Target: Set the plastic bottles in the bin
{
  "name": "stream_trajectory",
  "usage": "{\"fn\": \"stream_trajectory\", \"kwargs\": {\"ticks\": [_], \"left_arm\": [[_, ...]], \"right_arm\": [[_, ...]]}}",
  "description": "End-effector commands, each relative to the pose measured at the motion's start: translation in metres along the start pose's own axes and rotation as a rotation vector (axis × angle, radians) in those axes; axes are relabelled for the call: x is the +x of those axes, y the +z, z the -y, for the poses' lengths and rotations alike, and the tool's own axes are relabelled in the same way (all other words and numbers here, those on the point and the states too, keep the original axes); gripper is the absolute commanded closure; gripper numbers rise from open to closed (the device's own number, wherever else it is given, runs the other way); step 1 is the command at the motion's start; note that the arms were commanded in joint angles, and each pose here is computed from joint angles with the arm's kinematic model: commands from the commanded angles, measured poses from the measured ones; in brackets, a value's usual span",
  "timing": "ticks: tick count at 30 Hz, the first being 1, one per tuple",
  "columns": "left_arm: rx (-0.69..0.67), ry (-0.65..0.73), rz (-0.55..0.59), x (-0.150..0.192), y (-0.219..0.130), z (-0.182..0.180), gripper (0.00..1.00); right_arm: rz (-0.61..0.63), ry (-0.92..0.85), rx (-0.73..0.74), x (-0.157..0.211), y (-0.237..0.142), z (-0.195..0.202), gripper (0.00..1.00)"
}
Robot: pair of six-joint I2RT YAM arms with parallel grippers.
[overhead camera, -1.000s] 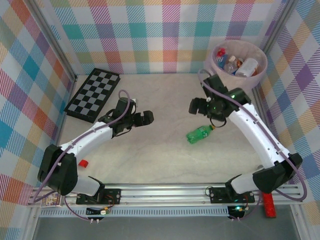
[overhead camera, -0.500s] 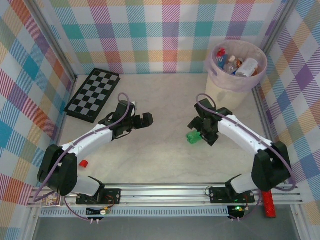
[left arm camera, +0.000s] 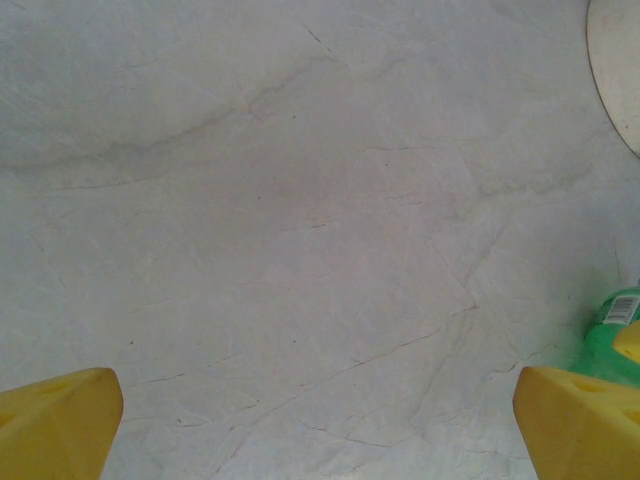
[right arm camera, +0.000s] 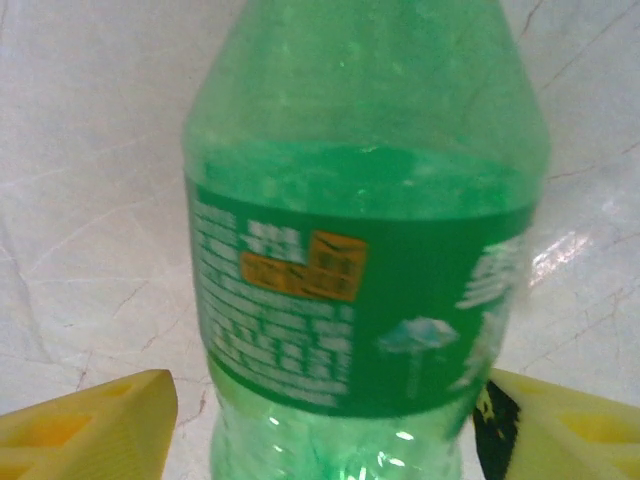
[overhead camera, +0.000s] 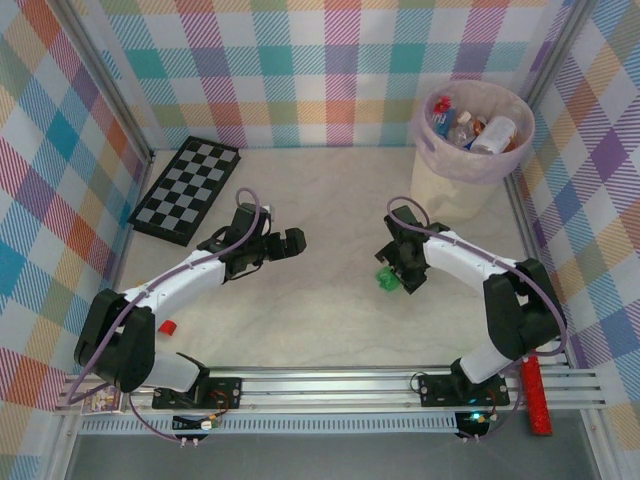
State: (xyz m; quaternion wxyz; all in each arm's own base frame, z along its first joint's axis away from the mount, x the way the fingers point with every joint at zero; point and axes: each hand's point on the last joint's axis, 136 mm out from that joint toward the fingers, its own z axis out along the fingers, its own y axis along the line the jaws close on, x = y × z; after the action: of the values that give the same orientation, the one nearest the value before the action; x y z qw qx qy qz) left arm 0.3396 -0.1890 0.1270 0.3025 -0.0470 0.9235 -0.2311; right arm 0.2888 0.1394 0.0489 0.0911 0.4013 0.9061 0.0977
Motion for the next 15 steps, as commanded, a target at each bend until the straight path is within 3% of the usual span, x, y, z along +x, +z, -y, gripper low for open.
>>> {"fn": "stream_trajectory", "kwargs": {"ticks": [1, 9, 15], "left_arm": [[0.017, -0.02, 0.014, -0.005, -0.005, 0.001, 0.0], [0.021, -0.023, 0.018, -0.007, -0.005, 0.003, 0.0], [0.026, -0.014, -0.004, -0.007, -0.002, 0.006, 0.0]], "right_arm": [[0.022, 0.004, 0.017, -0.006, 0.006, 0.004, 0.28], [0.025, -0.043, 0.04, -0.009, 0.001, 0.006, 0.4], [0.036, -0.103, -0.005, -0.011, -0.047, 0.0, 0.43]]}}
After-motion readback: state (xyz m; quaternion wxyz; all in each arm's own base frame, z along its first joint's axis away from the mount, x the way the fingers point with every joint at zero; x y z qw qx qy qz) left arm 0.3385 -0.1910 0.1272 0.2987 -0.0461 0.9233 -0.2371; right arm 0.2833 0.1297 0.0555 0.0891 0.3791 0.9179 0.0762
